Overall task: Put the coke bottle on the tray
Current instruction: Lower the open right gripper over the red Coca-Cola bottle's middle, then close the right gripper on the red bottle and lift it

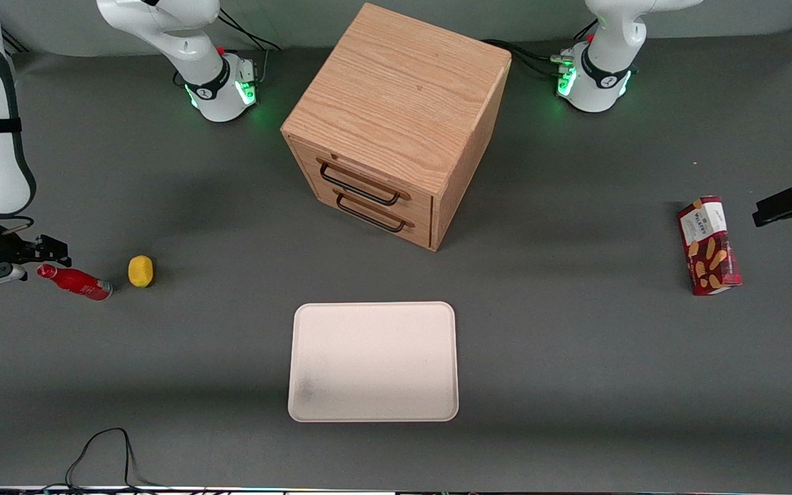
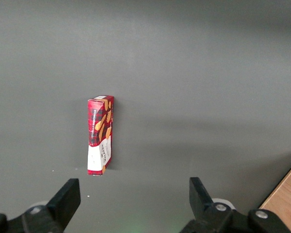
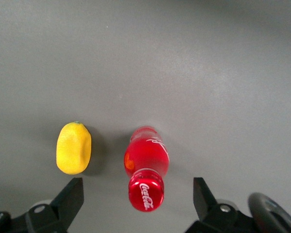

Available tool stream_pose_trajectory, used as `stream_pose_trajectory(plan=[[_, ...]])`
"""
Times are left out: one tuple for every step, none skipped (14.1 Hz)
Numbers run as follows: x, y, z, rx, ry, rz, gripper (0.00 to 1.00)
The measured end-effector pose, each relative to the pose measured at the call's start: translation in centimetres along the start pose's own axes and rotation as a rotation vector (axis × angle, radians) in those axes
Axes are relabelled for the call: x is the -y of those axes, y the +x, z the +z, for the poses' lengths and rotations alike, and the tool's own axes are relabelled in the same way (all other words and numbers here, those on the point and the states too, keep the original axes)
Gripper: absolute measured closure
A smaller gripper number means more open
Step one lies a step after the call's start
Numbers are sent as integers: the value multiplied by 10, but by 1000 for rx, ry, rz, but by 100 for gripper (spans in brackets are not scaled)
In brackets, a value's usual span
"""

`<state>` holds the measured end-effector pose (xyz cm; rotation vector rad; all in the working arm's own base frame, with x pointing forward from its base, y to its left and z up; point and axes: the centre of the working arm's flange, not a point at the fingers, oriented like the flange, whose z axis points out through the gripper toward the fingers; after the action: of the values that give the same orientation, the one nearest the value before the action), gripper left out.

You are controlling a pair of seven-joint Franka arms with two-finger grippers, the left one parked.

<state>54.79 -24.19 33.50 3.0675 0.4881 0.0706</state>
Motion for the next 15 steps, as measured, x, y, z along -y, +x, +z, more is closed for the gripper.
stream_pose_trajectory(plan=[[0, 0, 4, 6, 1, -2, 0], [0, 0, 8, 12, 1, -4, 0], [0, 0, 12, 18, 2, -5, 0], [0, 0, 16, 24, 3, -7, 0], [0, 0, 18, 28, 3, -8, 0], [0, 1, 20, 30, 2, -9, 0], [-1, 1, 22, 32, 1, -10, 0], [-1, 1, 23, 33, 1, -10, 0], [-1, 1, 24, 33, 0, -12, 3], [-1, 1, 23, 31, -1, -16, 14], [-1, 2, 23, 30, -2, -22, 25], [-1, 3, 22, 28, -4, -29, 36], [-1, 4, 20, 26, -6, -35, 49], [-2, 5, 19, 23, -8, -41, 59], [-2, 6, 18, 21, -9, -45, 67]])
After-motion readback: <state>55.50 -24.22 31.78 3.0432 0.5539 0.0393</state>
